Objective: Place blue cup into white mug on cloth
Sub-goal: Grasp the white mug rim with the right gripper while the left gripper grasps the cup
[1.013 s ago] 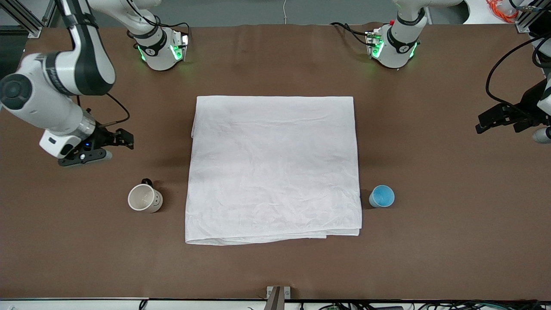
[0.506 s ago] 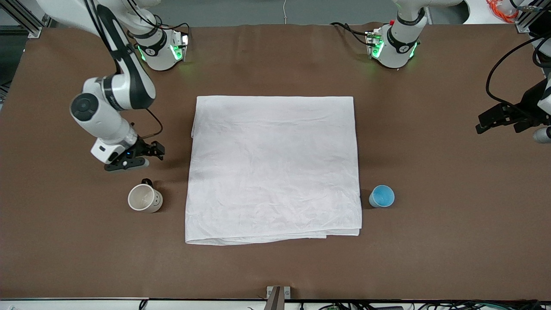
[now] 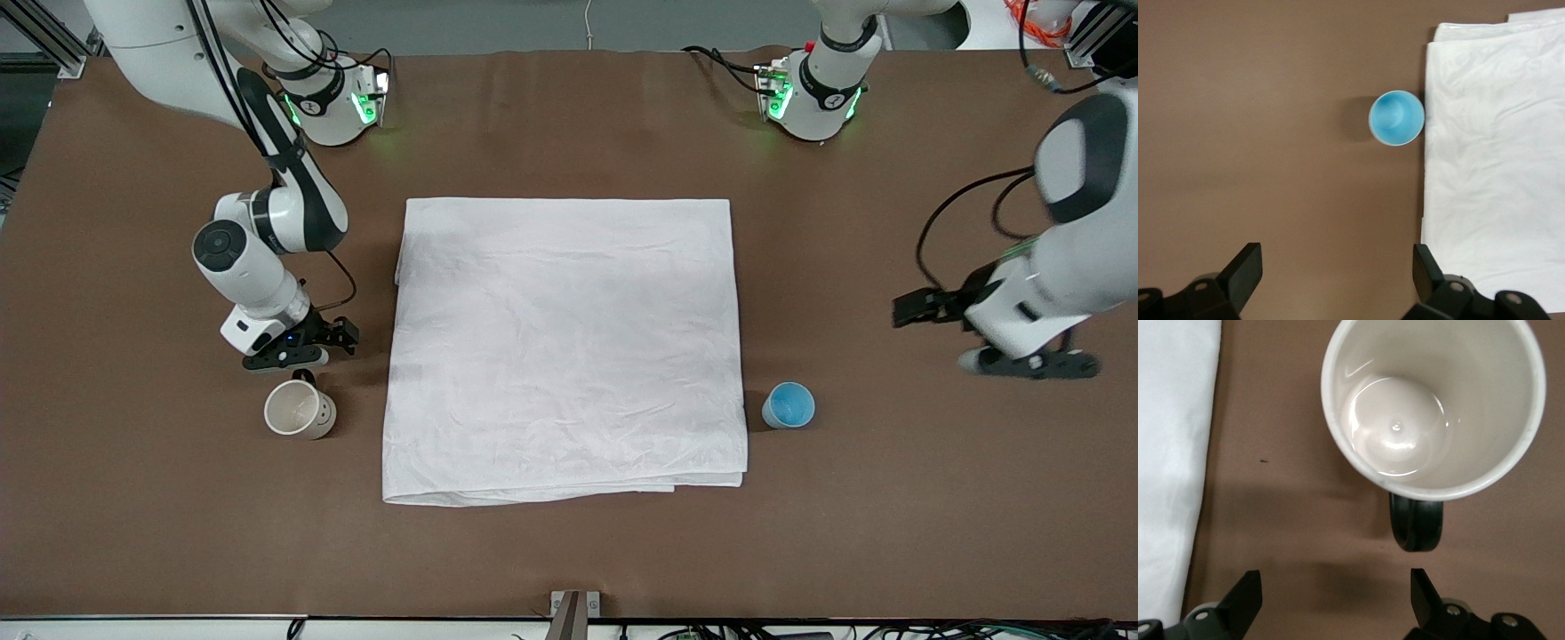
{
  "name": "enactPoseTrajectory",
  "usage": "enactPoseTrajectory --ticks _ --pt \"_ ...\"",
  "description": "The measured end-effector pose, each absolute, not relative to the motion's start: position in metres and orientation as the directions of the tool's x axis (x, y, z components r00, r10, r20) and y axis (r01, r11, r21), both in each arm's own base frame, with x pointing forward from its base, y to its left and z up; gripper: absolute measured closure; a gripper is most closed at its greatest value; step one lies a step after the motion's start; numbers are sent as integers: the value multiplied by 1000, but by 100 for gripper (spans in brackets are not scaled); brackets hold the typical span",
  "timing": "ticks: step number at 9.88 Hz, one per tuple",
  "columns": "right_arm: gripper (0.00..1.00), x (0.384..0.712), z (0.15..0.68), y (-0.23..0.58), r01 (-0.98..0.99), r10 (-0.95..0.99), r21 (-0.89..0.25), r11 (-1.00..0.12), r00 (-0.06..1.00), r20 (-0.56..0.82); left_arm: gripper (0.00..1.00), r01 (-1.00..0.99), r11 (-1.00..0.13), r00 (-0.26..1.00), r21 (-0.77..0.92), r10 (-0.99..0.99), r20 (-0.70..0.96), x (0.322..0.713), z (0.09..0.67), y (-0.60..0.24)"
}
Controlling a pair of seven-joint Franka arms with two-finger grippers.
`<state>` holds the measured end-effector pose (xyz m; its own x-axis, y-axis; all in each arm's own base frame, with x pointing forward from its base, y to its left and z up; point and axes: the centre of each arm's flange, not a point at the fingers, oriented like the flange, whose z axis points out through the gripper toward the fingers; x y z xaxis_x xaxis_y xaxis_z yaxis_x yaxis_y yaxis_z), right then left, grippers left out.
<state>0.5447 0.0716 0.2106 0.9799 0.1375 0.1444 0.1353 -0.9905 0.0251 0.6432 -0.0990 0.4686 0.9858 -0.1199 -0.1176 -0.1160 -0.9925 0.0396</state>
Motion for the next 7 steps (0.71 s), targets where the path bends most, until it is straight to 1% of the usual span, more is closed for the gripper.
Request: enactPoseTrajectory --ticks 2,3,4,7 --pt "1 561 215 59 111 114 28 -993 979 168 3 -158 -987 981 39 -161 -104 666 426 -134" --pt "1 569 217 51 95 99 29 -995 979 178 7 -177 -984 980 39 -179 -87 674 403 -151" --pt "0 575 217 45 85 89 31 -996 979 185 11 -194 -980 978 38 -196 -72 679 379 -169" --pt "0 586 215 45 84 88 32 -996 977 195 16 -195 -980 979 34 -196 -48 687 309 -209"
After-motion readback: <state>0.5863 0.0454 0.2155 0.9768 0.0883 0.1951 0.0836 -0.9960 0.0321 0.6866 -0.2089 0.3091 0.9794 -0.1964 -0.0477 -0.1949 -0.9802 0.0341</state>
